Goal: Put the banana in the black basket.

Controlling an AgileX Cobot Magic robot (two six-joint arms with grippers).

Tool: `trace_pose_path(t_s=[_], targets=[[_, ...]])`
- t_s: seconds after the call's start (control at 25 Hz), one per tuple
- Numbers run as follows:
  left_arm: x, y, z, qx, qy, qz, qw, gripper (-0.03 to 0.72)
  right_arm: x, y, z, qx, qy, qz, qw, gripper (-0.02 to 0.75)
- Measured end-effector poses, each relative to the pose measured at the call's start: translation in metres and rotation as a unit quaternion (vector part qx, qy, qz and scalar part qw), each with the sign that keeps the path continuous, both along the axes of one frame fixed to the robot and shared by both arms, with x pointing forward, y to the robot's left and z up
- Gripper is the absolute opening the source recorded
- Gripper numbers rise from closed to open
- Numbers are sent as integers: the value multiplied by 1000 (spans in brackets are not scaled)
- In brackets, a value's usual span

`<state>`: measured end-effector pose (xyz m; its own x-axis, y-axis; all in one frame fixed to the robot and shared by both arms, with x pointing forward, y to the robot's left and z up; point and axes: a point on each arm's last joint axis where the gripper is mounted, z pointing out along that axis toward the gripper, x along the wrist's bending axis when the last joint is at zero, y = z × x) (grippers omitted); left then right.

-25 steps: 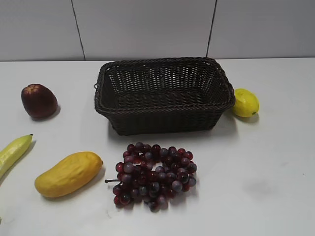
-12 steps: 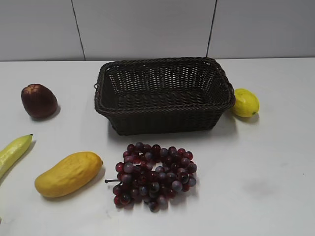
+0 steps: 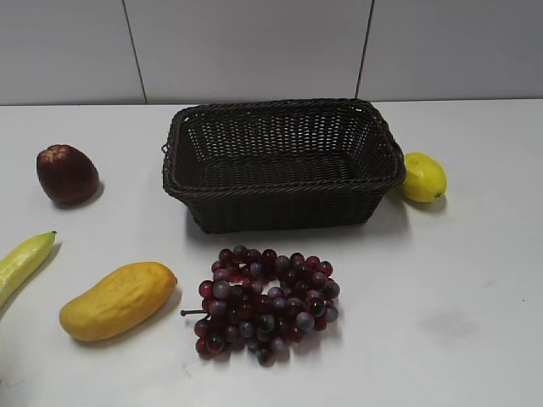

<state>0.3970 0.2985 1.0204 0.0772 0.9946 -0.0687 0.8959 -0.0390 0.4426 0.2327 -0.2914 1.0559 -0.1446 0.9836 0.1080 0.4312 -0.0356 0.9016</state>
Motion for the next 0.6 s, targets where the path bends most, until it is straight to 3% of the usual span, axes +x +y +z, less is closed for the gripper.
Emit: trace_pose_path(t_s=[0.16,0.4,0.6], targets=[[25,2,-20,3,37,-6,999,527,0,0,0,0,0,0,1000,519],[61,1,-34,-1,36,-24,999,655,0,0,0,0,0,0,1000,519],[83,1,-48,7,54,-46,997,672,0,0,0,0,0,0,1000,519]])
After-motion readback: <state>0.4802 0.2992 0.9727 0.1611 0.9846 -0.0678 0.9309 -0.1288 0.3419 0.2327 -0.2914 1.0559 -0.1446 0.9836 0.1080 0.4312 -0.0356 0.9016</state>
